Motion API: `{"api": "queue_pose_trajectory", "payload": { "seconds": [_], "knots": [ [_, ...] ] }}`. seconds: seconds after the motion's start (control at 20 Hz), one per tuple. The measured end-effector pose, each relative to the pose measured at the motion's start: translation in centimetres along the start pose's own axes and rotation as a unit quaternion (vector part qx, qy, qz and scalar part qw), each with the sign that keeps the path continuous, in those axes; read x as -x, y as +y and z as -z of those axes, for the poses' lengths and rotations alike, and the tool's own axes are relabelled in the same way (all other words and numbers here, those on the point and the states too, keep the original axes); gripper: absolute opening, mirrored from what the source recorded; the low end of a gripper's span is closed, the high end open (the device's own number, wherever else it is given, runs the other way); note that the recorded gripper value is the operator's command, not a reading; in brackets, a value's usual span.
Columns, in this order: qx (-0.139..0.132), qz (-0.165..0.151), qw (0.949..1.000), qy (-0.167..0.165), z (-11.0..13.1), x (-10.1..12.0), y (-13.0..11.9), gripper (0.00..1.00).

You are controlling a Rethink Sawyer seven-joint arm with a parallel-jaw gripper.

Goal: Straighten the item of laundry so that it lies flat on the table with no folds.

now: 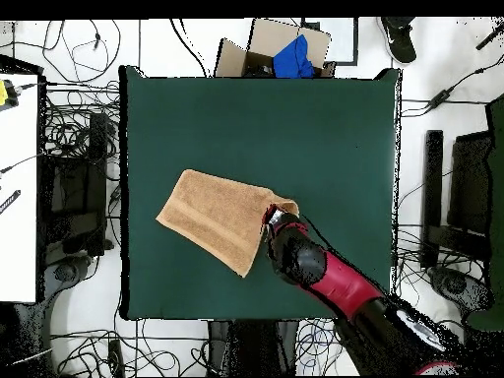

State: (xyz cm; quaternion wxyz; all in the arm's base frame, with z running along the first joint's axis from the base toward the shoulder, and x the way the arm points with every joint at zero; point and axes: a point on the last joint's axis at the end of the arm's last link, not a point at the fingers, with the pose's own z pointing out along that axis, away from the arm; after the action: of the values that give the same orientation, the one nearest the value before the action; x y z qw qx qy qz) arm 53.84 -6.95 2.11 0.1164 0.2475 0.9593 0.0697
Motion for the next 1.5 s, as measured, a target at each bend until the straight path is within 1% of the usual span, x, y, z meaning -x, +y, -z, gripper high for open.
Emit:
{"api": "queue_pose_trajectory", "payload": {
  "seconds": [0.2, 0.7, 1.15, 1.5],
  "knots": [
    [0.014, -0.007, 0.9999, 0.002, -0.1, 0.2, 0.2, 1.00],
    [0.031, 0.000, 0.9995, 0.009, 0.0, -0.5, 1.8, 1.00],
    [0.032, 0.001, 0.9994, 0.016, -0.4, -1.1, 2.0, 1.00],
    [0.015, 0.022, 0.9993, 0.026, -0.9, -2.9, 2.9, 1.00]
  ]
}}
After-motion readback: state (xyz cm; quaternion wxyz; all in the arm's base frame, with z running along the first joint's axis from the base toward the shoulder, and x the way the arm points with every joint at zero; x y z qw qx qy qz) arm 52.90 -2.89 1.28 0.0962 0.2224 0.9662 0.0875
